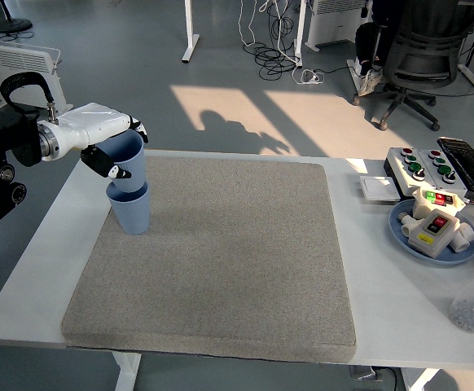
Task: Push cup pick cup insert cup
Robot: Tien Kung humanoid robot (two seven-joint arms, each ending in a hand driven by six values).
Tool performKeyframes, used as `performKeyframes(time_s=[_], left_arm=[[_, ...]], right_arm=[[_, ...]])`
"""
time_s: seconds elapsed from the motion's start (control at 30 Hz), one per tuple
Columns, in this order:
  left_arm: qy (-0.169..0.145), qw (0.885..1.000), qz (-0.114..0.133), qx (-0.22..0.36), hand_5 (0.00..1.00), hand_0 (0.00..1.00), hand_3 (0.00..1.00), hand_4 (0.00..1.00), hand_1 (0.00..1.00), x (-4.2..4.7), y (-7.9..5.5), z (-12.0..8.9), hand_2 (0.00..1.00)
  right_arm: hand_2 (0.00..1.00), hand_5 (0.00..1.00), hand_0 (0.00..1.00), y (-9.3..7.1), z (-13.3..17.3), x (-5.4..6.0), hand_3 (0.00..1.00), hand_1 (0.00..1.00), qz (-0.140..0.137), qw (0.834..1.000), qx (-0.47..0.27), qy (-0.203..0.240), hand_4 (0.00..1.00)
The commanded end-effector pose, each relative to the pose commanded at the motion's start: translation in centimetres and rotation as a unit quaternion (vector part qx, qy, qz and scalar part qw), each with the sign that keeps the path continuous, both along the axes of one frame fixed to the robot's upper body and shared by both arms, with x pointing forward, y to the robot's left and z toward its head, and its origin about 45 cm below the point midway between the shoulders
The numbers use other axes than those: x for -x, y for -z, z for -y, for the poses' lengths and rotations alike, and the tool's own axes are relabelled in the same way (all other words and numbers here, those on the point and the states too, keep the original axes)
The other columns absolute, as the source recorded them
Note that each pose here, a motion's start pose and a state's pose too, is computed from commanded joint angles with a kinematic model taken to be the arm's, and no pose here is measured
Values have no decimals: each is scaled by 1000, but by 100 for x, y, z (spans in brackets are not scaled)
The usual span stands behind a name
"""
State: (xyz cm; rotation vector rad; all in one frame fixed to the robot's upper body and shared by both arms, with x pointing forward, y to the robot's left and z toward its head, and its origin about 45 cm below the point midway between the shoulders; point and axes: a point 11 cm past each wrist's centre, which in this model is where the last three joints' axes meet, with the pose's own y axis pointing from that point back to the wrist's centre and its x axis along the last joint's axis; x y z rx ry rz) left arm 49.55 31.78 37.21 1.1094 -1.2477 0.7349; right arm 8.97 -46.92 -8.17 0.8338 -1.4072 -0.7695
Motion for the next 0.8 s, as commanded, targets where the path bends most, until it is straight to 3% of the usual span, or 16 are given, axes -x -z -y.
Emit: performKeyframes(time_s=[0.4, 0.43, 0.6, 0.63, 0.8], left_arm=[[-17, 1000, -12, 3, 2, 511, 535, 515, 545, -29, 137, -115, 685], [-18, 1000, -12, 7, 2, 505, 567, 585, 568, -30, 147, -127, 742], [-20, 999, -24, 16, 2, 505, 567, 585, 568, -22, 199, -143, 742], [-20, 999, -26, 16, 71, 417, 688, 767, 575, -21, 207, -144, 789], [-20, 999, -26, 21, 71, 417, 688, 767, 575, -28, 243, -141, 789]], right_arm=[[644, 407, 709, -7, 3, -30, 584, 641, 3, 1000, 0, -1, 123], [644, 406, 709, -7, 1, -32, 584, 641, 3, 1000, 0, -1, 123], [644, 406, 709, -7, 1, -34, 584, 641, 3, 1000, 0, -1, 123], [645, 406, 709, -7, 1, -35, 585, 641, 4, 1000, 0, -1, 123], [645, 406, 709, -11, 2, -50, 585, 641, 4, 1000, 0, -2, 123]])
